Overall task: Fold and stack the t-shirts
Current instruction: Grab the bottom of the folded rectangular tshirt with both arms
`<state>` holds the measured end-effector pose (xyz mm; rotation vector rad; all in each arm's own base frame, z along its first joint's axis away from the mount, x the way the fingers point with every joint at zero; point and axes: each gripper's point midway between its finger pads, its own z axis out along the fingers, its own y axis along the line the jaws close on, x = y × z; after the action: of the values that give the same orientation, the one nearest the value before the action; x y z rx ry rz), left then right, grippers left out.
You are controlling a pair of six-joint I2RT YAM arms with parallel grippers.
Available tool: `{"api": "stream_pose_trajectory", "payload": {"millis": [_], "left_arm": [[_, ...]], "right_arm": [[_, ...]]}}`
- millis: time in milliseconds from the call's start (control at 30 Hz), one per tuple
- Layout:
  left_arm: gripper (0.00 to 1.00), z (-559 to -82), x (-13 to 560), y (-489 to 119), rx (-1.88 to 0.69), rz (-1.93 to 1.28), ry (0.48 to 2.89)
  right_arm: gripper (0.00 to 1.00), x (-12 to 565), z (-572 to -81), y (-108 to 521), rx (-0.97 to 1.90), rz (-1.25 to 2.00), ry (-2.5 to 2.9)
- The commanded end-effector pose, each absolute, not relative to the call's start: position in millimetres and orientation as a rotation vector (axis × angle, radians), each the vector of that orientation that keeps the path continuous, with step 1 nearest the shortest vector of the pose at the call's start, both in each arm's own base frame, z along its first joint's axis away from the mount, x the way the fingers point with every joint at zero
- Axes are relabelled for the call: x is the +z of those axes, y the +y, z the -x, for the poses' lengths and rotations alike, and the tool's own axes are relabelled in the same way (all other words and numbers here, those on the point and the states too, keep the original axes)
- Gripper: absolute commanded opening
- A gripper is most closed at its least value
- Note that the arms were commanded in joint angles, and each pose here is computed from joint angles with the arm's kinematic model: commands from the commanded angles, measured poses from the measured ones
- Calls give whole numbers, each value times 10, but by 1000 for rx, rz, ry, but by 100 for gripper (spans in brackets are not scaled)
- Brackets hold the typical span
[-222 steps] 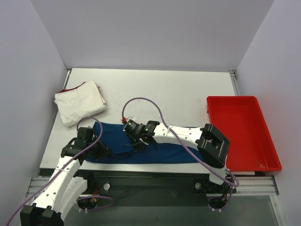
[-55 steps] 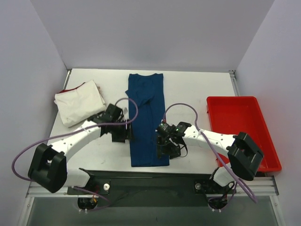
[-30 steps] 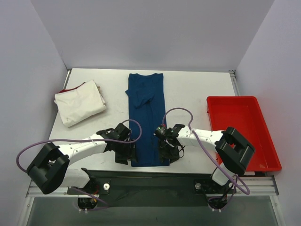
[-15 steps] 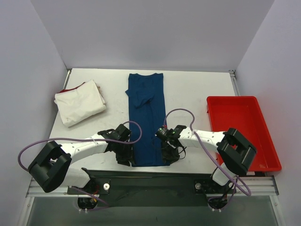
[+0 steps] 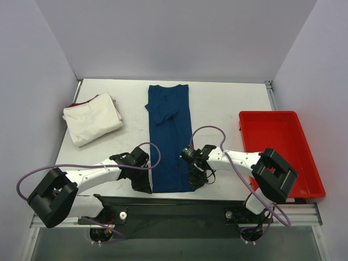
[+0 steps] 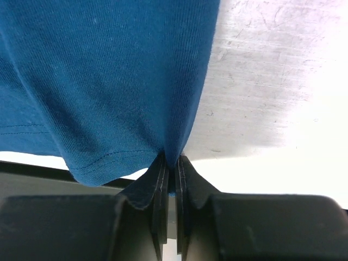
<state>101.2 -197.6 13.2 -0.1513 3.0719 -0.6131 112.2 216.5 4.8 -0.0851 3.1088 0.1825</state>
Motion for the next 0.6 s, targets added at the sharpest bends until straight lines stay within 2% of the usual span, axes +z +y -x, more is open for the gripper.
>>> {"api": "stream_pose_trajectory", "payload": {"millis": [0, 33, 200, 233, 267, 367, 467, 567], "left_arm": [[3, -1012, 42, -1840, -514, 167, 3055], [0, -1021, 51, -1834, -510, 167, 3049], [1, -1040, 110, -1856, -532, 182, 3031], [7, -1064, 158, -1910, -582, 176, 3009], [21, -1077, 192, -1949, -617, 180, 2995], [42, -1141, 296, -2044, -708, 193, 2933], [52, -1171, 331, -2091, -756, 208, 2901], [55, -1149, 281, -2099, -762, 230, 2916]], "right_arm": [[2, 12, -1022, 1895, 17, 82, 3141], [2, 6, -1022, 1884, 11, 84, 3142], [6, 18, -1022, 1885, 19, 94, 3147], [6, 28, -1031, 1889, 24, 94, 3147], [7, 31, -1033, 1894, 28, 101, 3147], [9, 28, -1012, 1887, 27, 114, 3155], [9, 27, -1010, 1886, 26, 119, 3159], [9, 23, -1002, 1890, 25, 133, 3165]]}}
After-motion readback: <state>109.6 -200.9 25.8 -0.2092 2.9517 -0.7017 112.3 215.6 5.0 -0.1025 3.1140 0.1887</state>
